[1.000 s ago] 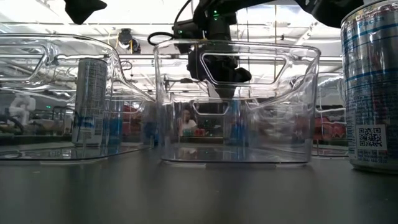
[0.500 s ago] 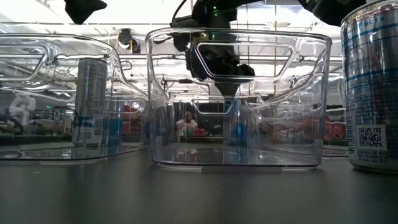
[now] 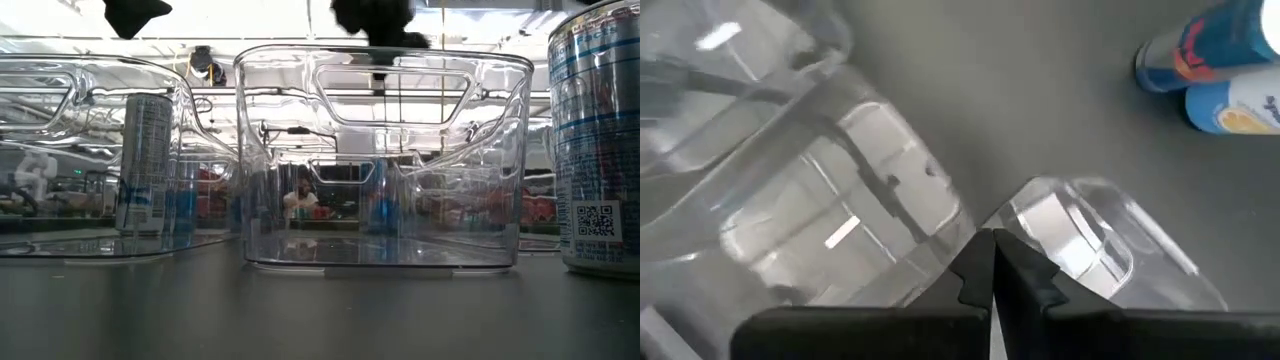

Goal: Sort soda cans
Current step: Put the top right white soda can into the left transparent bin

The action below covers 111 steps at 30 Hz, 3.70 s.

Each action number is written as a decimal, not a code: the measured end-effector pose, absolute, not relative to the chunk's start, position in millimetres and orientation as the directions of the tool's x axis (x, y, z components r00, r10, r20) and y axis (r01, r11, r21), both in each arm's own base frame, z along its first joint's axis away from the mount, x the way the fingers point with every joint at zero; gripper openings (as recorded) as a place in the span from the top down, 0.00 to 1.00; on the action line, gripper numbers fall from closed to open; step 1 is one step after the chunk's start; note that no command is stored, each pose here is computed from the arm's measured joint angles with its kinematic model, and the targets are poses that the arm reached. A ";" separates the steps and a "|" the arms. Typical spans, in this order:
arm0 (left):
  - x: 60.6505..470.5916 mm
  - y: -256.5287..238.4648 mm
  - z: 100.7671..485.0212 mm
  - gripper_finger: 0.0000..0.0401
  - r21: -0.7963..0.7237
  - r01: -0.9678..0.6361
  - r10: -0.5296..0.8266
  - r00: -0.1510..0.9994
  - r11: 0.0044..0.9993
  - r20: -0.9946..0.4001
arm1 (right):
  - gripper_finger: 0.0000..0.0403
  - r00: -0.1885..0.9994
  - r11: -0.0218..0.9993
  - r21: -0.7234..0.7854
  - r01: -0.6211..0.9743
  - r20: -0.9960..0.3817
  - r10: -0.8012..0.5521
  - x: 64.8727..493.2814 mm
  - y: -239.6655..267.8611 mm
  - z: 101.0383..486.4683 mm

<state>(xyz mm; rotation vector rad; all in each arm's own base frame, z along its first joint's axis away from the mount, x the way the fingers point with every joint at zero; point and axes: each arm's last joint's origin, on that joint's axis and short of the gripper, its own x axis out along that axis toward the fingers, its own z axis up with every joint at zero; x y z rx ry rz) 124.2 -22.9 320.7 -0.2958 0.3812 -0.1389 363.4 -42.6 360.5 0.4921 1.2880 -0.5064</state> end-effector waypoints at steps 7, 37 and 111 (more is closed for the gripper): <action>124.2 -23.0 320.5 0.02 -0.309 0.078 -0.188 0.919 0.948 -0.346 | 1.00 0.308 0.699 0.153 0.699 -0.946 -0.101 292.8 -4.8 361.8; 124.7 -22.2 320.8 0.02 -0.306 0.052 -0.162 0.925 0.951 -0.344 | 1.00 0.306 0.482 0.221 0.848 -0.946 -0.104 150.2 37.2 367.6; 124.9 -22.3 320.2 0.02 -0.300 0.053 -0.161 0.923 0.952 -0.349 | 0.09 0.151 0.426 0.164 0.890 -0.986 0.063 179.0 135.1 298.1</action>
